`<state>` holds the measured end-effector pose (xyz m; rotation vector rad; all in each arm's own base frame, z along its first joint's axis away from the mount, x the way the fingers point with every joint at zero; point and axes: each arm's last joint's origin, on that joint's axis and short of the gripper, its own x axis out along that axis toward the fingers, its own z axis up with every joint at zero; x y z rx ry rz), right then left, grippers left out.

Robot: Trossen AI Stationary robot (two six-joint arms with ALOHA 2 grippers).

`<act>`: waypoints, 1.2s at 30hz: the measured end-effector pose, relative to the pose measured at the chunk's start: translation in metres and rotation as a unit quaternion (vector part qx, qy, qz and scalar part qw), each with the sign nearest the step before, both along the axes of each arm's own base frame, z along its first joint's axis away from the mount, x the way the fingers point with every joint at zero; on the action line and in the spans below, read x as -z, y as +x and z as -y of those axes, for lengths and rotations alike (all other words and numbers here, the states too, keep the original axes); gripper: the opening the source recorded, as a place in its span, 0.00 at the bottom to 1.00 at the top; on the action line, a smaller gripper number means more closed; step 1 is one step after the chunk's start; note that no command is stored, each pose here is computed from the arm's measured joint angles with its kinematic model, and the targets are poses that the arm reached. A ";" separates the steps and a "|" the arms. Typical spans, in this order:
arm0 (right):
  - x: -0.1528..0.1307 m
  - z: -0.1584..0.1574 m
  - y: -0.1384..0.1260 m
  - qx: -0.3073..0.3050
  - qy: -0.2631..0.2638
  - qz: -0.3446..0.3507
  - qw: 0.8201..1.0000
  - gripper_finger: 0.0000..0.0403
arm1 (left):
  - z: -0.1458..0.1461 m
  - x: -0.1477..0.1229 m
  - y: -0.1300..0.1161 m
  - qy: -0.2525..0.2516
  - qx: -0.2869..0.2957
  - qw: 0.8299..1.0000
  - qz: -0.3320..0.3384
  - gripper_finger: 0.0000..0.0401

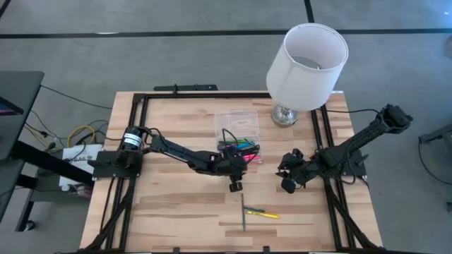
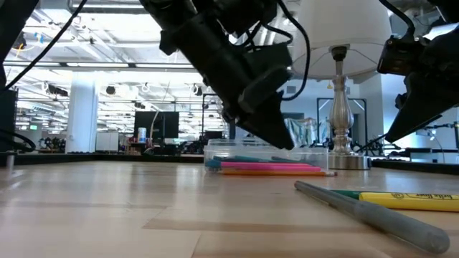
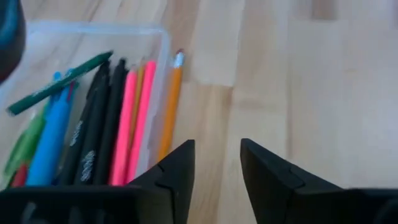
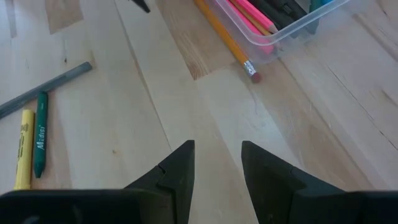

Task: Pick & place school supplies into a supply box
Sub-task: Put the yellow pencil into the transparent supply box

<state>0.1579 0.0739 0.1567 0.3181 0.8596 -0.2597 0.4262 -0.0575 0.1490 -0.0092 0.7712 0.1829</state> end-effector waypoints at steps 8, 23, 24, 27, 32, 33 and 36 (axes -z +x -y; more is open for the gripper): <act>0.000 0.000 0.000 0.000 -0.001 0.000 1.000 0.31 | -0.012 0.005 -0.002 0.035 0.005 0.999 -0.034 0.30; 0.000 0.000 0.000 0.003 0.001 -0.001 1.000 0.31 | -0.023 0.026 0.004 0.038 -0.011 0.998 -0.040 0.30; 0.000 0.000 0.000 0.002 0.000 -0.002 1.000 0.31 | -0.024 0.025 0.004 0.039 -0.012 0.998 -0.038 0.30; 0.000 0.000 0.000 0.000 -0.002 -0.003 1.000 0.31 | -0.030 0.026 0.005 0.036 -0.017 0.998 -0.039 0.30; 0.000 0.000 -0.001 -0.001 -0.004 -0.003 1.000 0.31 | -0.038 0.030 0.006 -0.029 0.007 0.998 -0.047 0.30; 0.000 0.000 -0.001 -0.003 -0.006 -0.003 1.000 0.31 | -0.037 0.031 0.006 -0.041 0.015 0.998 -0.052 0.30; 0.000 0.000 -0.001 -0.003 -0.007 -0.004 1.000 0.31 | -0.034 0.033 0.004 -0.040 0.023 0.997 -0.061 0.30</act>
